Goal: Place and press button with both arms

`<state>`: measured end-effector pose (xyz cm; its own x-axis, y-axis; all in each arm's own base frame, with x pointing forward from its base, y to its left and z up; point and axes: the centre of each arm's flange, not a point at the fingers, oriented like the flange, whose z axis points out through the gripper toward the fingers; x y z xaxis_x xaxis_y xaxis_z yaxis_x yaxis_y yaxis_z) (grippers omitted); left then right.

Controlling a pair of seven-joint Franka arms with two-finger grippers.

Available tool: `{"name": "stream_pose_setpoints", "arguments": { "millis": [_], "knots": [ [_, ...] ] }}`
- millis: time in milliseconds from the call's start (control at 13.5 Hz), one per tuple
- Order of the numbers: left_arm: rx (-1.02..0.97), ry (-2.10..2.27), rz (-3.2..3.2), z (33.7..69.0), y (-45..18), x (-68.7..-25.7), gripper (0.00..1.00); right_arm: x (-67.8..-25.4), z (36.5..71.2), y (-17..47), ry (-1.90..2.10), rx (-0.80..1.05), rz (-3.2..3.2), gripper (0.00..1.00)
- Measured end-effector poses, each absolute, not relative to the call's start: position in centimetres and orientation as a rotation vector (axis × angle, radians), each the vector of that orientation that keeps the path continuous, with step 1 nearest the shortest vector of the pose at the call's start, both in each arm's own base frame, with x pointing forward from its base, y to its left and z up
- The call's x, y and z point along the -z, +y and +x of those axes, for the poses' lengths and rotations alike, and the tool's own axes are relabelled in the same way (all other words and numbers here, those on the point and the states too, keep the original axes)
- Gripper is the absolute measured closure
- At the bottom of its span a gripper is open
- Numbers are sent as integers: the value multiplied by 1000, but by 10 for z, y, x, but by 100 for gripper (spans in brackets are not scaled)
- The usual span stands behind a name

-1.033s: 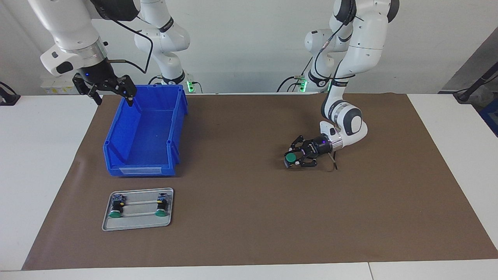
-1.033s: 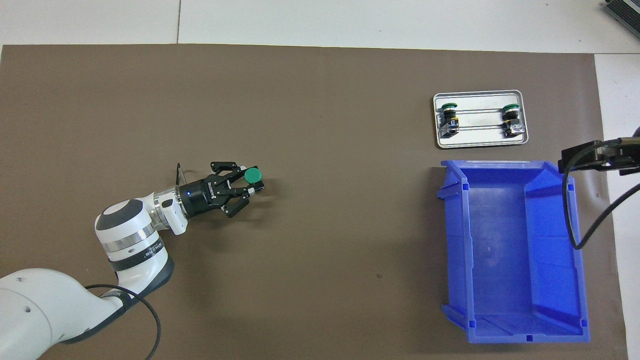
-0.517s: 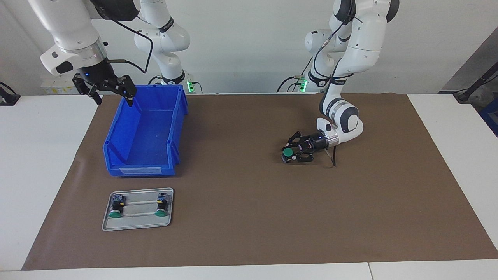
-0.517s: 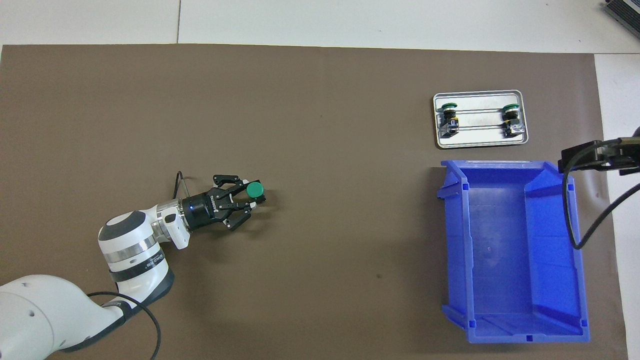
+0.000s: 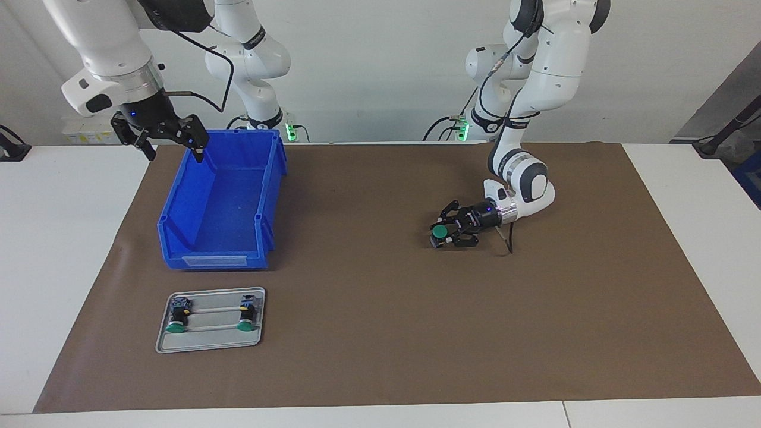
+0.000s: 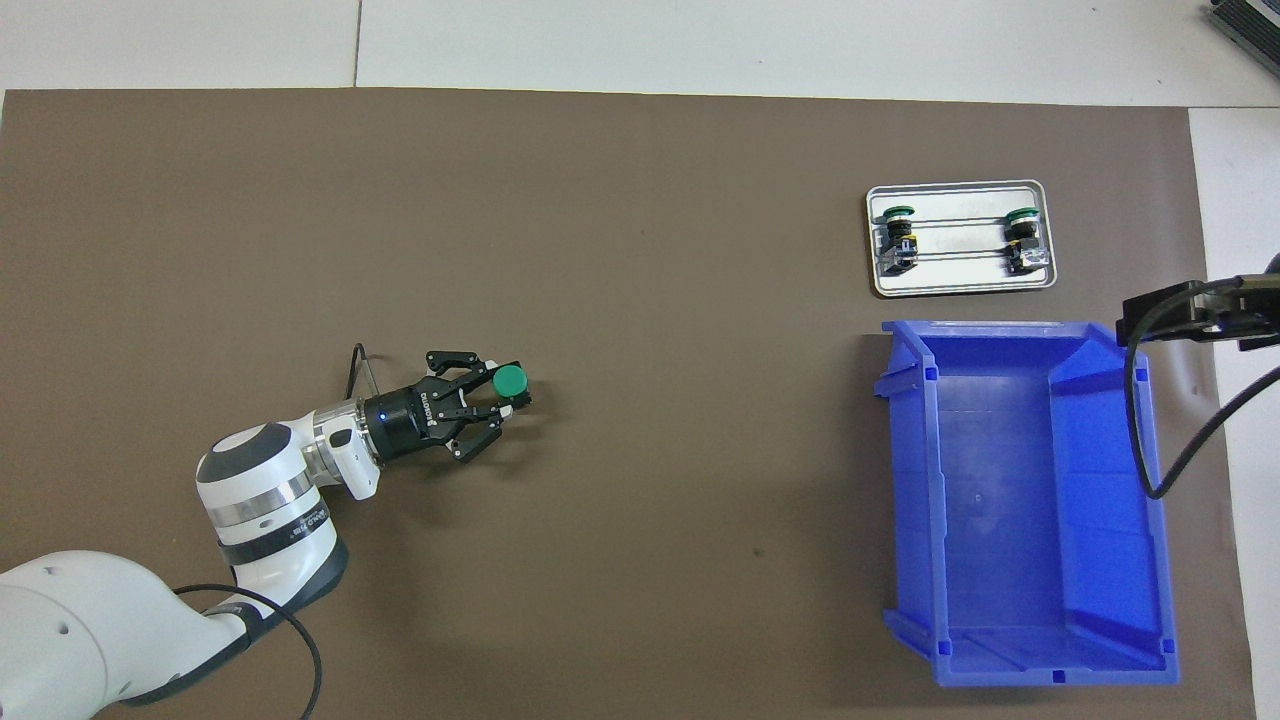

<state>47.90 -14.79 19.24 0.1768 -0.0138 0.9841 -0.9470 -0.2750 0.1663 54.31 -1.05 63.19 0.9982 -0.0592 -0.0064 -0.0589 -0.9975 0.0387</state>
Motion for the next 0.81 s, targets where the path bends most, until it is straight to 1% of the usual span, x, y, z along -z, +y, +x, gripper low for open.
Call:
{"name": "stream_pose_setpoints", "arguments": {
  "millis": [664,738,812],
  "knots": [
    [-1255,-962,1516,479,-147,-192,62,-632,543,-11,-92,12,3102,0],
    [-1255,-962,1516,479,-147,-192,61,-632,543,-11,-92,12,3102,0],
    [-1253,-962,1520,479,-147,-192,58,-632,543,-11,-92,12,3102,0]
  ]
}}
